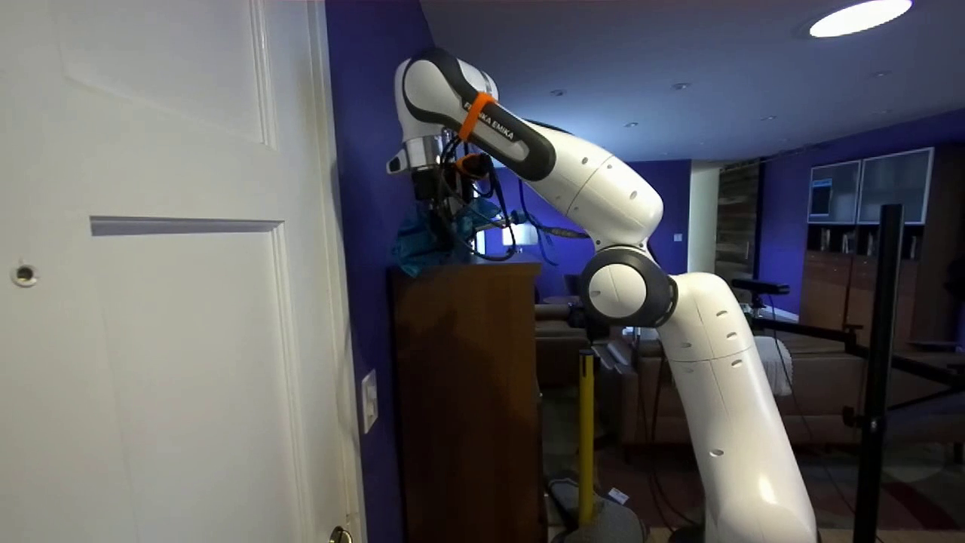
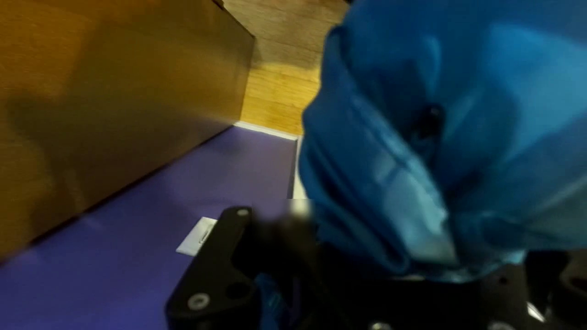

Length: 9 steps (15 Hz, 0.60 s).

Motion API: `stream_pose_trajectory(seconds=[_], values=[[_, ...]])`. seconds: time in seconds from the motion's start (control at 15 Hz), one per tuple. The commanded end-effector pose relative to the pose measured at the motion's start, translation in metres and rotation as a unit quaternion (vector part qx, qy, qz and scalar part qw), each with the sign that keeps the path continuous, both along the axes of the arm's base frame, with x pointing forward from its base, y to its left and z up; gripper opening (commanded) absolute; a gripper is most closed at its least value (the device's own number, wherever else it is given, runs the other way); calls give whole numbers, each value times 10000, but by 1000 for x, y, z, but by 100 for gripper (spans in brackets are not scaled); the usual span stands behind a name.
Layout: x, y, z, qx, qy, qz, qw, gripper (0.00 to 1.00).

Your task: Hang the blue umbrella on the door

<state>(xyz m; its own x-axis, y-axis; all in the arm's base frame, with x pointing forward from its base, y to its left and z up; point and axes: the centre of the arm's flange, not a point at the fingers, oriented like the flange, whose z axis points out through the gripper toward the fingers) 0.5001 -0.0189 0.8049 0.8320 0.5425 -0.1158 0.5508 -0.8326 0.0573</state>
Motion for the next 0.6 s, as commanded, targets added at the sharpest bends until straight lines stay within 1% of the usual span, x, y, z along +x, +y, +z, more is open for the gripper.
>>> stream_pose_trajectory(seconds=[0.0,0.13,0.2,0.27,0.33,0.53], values=[[-45,23,-48,-981,89,177,9950,0],[-47,33,-49,-1486,115,278,9884,0],[0,31,-2,-1014,146,129,9947,0],[1,37,-3,-1190,159,178,9926,0],[0,41,-4,-1279,171,201,9914,0],[-2,40,-4,-1324,199,204,9908,0]])
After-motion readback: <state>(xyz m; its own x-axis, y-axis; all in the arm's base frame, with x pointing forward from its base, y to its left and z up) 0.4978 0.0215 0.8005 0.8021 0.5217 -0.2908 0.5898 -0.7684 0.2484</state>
